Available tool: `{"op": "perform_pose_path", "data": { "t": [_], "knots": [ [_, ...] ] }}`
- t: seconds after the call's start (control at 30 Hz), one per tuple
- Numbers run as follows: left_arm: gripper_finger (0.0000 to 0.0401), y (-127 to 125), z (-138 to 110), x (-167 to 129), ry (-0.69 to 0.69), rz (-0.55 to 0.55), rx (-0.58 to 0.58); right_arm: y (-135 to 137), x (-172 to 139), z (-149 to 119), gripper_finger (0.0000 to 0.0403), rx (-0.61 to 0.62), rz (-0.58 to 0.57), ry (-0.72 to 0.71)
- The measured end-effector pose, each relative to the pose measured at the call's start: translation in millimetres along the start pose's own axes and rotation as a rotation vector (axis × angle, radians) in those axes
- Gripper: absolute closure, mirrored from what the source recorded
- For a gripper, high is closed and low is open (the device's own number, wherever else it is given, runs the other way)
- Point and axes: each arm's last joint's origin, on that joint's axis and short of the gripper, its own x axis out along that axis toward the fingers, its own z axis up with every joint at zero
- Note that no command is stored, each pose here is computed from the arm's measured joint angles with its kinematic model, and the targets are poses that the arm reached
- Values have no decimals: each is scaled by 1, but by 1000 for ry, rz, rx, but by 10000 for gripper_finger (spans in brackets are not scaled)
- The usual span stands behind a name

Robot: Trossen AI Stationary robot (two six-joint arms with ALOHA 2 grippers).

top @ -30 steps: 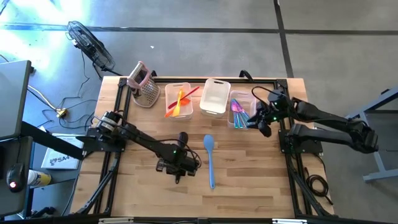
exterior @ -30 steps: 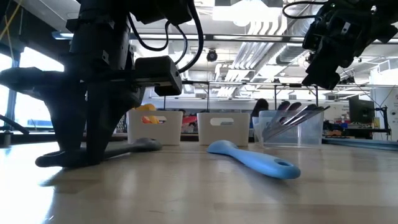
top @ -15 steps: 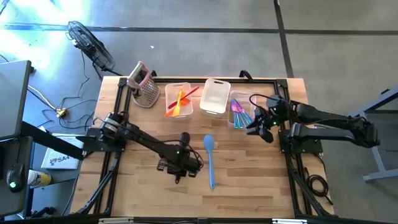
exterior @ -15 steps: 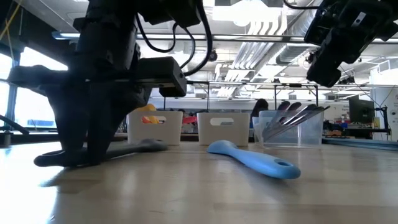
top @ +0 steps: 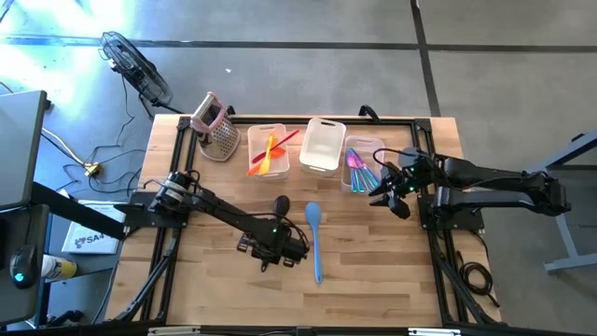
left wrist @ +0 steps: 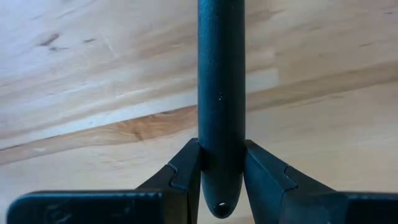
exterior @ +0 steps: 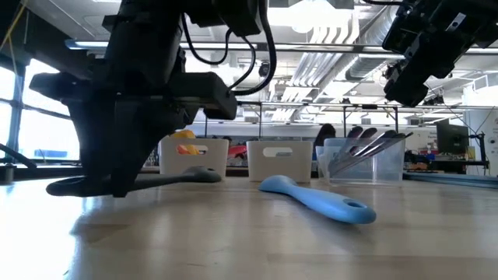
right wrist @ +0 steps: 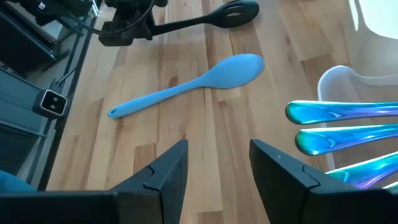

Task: Pick & Place Kitchen Items
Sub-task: Put the black serving spoon into the right white bin

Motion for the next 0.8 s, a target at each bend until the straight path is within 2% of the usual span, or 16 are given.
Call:
{"op": "perform_pose_path", "data": {
  "t": [0.2, 0.33, 0.63, 0.8],
  "knots": [
    [316, -1, -1, 0, 19, -6, 2, 5, 2, 0, 238, -8, 25, -1],
    [316, -4, -3, -13, 36, -8, 45, 9, 3, 3, 238, -9, 49, -21],
    [316, -9, -9, -75, -49, 25, 88, 14, 5, 3, 238, -32, 45, -26],
    [316, -8, 1, -122, -131, 3, 100, 16, 6, 2, 238, -43, 41, -26]
  ]
}}
